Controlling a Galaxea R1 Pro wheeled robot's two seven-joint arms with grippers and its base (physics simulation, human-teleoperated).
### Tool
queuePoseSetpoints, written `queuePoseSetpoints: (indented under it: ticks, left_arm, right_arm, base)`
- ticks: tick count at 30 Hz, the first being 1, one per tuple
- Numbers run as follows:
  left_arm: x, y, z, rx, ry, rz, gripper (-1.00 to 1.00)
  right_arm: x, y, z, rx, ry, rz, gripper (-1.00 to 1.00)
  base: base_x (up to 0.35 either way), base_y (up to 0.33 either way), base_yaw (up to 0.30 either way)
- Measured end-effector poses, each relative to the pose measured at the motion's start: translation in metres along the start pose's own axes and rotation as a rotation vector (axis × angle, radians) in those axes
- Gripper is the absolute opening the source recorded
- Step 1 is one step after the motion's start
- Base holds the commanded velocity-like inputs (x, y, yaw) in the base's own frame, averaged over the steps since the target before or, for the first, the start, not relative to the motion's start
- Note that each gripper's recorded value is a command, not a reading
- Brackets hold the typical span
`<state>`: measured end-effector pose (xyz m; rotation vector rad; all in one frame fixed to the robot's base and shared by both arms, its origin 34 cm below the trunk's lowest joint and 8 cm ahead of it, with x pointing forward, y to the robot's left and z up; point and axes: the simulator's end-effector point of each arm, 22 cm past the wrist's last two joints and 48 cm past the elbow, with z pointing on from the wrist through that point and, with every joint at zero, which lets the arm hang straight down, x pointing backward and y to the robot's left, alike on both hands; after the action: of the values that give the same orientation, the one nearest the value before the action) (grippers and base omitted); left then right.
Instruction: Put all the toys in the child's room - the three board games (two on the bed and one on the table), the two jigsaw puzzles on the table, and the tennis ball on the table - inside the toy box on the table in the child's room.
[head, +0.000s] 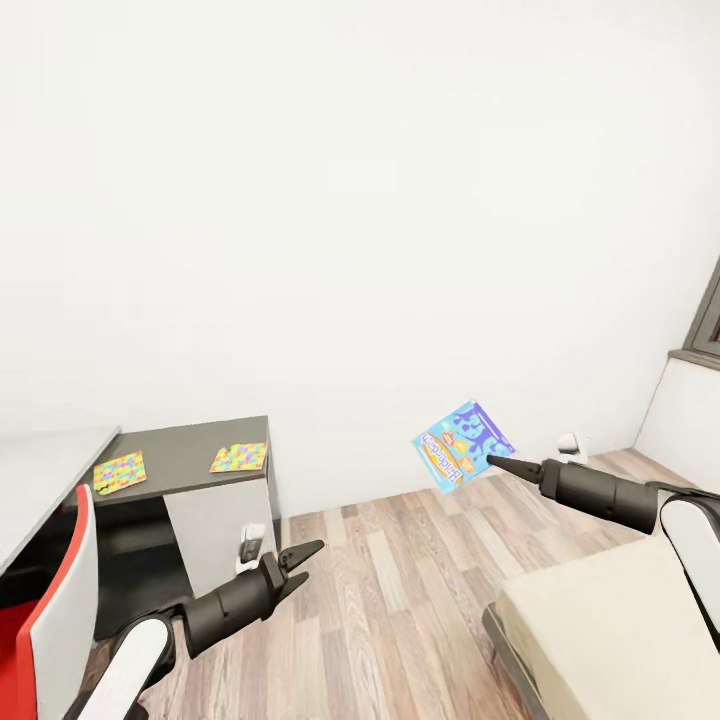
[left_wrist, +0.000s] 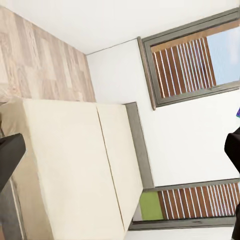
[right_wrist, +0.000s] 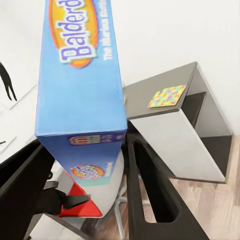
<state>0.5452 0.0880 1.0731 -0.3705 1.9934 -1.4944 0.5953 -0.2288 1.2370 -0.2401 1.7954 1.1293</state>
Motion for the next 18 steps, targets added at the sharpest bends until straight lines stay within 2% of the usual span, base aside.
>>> queuePoseSetpoints:
  ticks: [10,18]
  left_arm:
    - [0.0,0.0003,0.0001,0.0,0.0,-0.001,1.0]
    - [0.0001,0.0006,0.0002,-0.001,0.001,-0.001,1.0]
  right_arm:
    - [0.0001,0.0,0.0001,-0.001,0.0,0.002,-1.0]
    - [-0.0002,-0.0004,-0.0012,-0.003,-0.004,0.007,-1.0]
  base:
    - [0.0,0.0,0.267]
    - [0.0,0.0,0.08]
